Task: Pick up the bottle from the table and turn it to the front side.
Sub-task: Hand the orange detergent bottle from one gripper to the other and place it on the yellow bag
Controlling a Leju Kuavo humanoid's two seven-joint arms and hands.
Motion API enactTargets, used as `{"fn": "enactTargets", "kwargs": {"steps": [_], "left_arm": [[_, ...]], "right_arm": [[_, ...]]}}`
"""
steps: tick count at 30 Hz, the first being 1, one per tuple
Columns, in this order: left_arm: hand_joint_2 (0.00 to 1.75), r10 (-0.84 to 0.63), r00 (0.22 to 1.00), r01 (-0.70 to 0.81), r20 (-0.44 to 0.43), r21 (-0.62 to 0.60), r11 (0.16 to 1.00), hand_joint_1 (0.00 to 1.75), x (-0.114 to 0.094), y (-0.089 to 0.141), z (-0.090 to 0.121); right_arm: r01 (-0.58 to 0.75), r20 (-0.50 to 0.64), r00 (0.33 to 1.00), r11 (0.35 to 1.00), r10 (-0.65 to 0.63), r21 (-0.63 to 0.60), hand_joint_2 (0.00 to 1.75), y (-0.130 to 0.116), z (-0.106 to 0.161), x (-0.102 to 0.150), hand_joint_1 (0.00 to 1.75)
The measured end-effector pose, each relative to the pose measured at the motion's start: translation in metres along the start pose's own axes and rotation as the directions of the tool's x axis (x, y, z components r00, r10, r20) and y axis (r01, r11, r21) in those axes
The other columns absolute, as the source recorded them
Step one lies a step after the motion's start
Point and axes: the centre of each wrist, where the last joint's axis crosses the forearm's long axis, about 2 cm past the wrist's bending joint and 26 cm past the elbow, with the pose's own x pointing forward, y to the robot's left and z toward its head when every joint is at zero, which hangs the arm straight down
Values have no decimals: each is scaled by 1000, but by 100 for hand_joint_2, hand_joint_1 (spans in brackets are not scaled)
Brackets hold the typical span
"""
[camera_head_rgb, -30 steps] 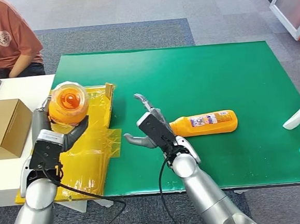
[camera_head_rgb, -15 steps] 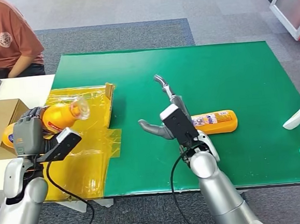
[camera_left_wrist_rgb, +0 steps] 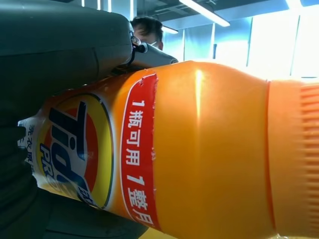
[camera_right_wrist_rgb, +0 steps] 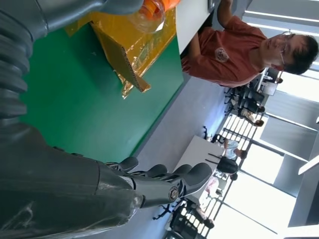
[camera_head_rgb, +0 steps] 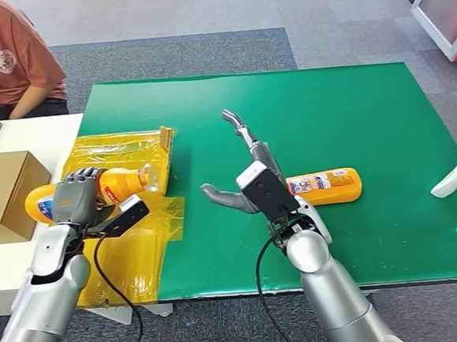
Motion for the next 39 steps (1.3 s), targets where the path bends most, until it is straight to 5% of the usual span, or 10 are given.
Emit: {"fn": "enactTargets", "kwargs": {"steps": [9, 23, 27, 39], "left_arm": [[175, -102, 995, 101, -5, -68, 993, 175, 11, -10, -9], [175, -99, 988, 120, 120, -183, 976, 175, 57, -45, -3], [175, -80, 987, 106, 141, -193, 975, 0, 66, -49, 0], [175, -56, 987, 88, 150, -211, 973, 0, 76, -55, 4]], "right_arm": [[3, 41, 999, 1000, -4, 12, 175, 1, -3, 8, 0], [33, 99, 994, 997, -40, 75, 175, 16, -6, 20, 0], [36, 105, 993, 996, -45, 86, 175, 19, -6, 22, 0], [42, 111, 992, 995, -52, 94, 175, 21, -6, 23, 0]]}}
